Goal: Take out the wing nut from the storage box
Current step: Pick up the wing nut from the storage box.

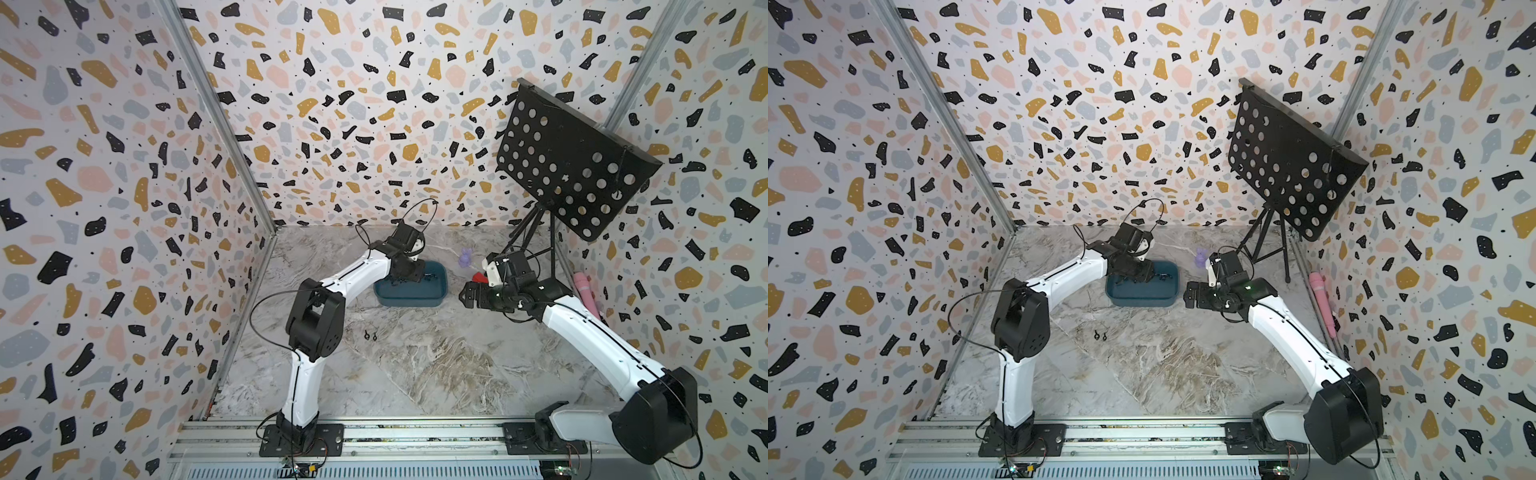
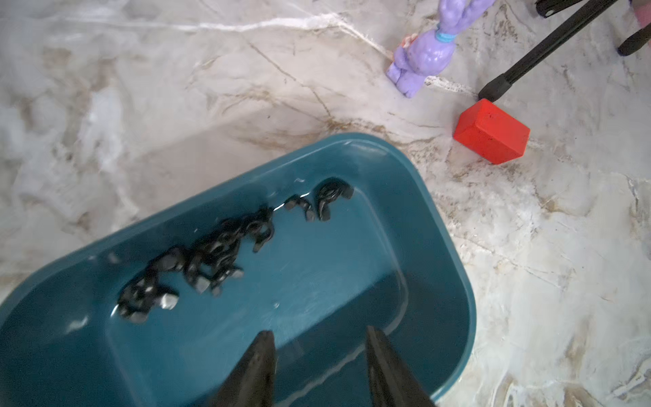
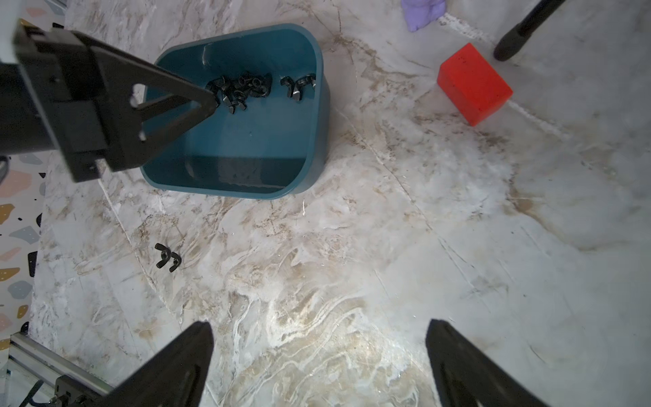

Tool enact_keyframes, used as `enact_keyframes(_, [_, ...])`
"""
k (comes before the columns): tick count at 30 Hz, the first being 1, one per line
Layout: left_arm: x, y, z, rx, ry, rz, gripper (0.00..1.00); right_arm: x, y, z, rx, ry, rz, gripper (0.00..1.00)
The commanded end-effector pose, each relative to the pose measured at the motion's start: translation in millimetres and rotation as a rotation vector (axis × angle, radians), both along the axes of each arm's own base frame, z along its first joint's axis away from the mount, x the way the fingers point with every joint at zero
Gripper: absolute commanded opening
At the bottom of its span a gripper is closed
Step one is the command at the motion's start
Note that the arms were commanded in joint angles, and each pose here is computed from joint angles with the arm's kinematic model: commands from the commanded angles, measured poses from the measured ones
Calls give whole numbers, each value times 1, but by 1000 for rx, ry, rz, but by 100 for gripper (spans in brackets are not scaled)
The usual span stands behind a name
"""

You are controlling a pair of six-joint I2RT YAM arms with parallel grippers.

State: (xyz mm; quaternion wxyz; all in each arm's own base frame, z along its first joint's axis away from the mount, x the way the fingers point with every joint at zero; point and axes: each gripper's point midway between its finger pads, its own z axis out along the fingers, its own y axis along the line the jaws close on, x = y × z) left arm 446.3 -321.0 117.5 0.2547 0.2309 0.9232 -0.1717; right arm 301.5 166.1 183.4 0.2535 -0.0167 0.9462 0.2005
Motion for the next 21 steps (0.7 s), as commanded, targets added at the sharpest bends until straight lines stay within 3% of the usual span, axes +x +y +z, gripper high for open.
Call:
enact_keyframes(1, [11, -22, 1, 10, -64, -80, 44, -14, -12, 0, -26, 17, -4, 100])
enact_keyframes(14, [50, -44, -43, 72, -107, -114, 38, -27, -22, 0, -22, 38, -5, 100])
enact_keyframes(21, [56, -48, -59, 89, -107, -135, 34, -26, -26, -4, -25, 53, -14, 100])
